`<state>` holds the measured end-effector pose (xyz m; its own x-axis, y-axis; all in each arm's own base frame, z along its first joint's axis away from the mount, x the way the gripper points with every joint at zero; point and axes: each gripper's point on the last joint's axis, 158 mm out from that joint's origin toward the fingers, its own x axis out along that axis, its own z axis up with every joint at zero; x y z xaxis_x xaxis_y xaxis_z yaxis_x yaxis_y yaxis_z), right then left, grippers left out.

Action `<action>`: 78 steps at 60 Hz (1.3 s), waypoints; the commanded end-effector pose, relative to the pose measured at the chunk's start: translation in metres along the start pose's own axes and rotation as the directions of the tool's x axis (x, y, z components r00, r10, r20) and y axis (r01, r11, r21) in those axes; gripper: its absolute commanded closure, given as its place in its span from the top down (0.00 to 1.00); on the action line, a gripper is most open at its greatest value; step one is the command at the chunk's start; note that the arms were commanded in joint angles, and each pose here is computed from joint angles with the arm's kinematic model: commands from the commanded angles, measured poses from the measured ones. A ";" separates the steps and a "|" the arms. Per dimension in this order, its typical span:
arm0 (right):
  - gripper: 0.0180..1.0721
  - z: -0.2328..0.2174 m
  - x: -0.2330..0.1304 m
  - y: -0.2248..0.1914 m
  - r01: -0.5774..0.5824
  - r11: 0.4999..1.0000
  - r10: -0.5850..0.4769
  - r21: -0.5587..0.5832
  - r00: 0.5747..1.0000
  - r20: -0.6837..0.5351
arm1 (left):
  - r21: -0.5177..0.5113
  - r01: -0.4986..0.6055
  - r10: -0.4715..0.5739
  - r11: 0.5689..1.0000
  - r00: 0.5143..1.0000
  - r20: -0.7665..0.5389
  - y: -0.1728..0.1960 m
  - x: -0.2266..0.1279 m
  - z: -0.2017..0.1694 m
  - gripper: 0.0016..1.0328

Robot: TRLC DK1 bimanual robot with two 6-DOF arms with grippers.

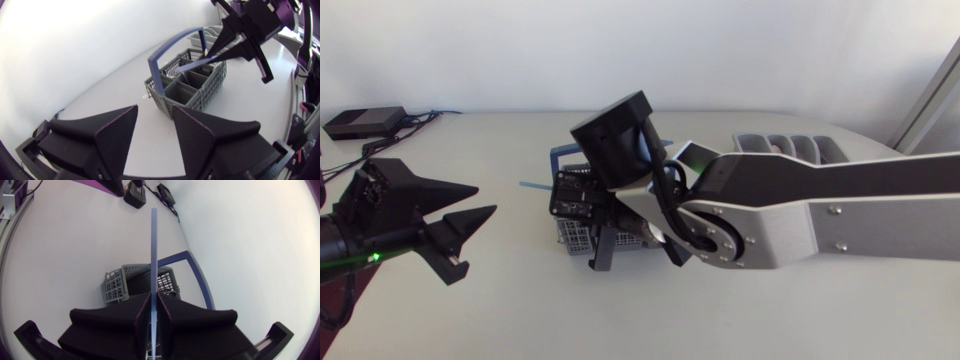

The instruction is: Unload the cutlery basket into the drawer organizer.

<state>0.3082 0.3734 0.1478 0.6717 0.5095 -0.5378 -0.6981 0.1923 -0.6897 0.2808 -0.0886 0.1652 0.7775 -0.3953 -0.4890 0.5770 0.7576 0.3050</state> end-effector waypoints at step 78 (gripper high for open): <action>0.12 0.000 -0.028 0.065 -0.012 0.914 -0.008 -0.406 0.999 -0.047 | 0.523 0.207 -0.109 0.827 0.971 -0.212 -0.093 0.029 -0.026 0.45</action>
<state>0.2482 0.3758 0.1223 0.6848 0.4703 -0.5567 -0.5704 -0.1295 -0.8111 0.2458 -0.1586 0.1171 0.6549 -0.3769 -0.6551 0.7557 0.3208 0.5709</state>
